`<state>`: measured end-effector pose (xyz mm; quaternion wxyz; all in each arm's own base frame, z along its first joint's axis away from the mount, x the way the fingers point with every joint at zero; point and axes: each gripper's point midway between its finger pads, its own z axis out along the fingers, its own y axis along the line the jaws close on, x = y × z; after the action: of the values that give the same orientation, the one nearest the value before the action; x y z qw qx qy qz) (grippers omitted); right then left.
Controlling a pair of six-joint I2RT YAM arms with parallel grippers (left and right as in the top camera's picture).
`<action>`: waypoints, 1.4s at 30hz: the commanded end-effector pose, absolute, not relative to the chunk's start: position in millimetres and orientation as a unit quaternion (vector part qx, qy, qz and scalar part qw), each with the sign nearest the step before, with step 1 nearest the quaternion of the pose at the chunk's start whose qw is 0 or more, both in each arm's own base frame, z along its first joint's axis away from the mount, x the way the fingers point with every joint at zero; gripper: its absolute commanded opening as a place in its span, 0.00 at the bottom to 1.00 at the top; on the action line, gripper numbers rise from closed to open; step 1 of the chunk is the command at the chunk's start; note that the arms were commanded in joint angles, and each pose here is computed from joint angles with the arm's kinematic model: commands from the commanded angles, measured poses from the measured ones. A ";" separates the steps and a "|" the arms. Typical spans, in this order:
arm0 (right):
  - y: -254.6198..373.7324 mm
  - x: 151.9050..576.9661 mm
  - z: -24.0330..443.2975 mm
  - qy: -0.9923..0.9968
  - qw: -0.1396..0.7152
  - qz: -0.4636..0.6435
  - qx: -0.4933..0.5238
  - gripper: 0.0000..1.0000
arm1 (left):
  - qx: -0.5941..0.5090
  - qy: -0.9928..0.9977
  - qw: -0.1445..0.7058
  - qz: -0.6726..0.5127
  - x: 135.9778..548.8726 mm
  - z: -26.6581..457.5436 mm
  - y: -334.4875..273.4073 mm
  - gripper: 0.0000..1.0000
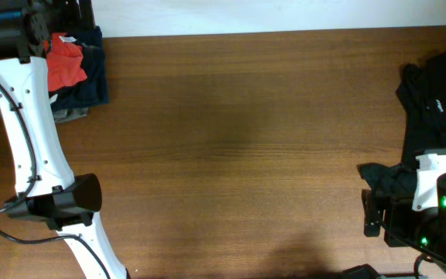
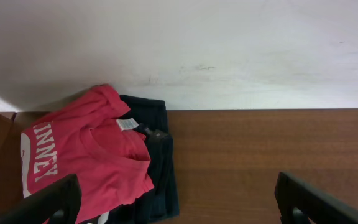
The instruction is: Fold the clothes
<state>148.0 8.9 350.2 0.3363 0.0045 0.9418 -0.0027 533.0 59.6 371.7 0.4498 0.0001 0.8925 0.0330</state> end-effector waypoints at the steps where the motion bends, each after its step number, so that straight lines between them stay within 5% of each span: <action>1: -3.0 152.3 348.6 0.935 0.353 -0.027 0.020 0.99 | -0.002 0.893 0.449 0.034 532.4 372.1 59.8 0.99; 25: -27.5 216.5 208.0 0.754 0.652 -0.033 0.071 0.99 | -0.001 0.893 0.449 0.034 532.4 372.1 59.8 0.99; 42: -11.1 241.1 218.7 0.659 0.751 0.001 0.043 0.99 | -0.002 0.893 0.449 0.034 532.4 372.1 59.8 0.99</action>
<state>240.3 -14.4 218.9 0.7404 0.0470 0.6705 -0.0057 533.0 59.6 371.6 0.4496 0.0000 0.8926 0.0332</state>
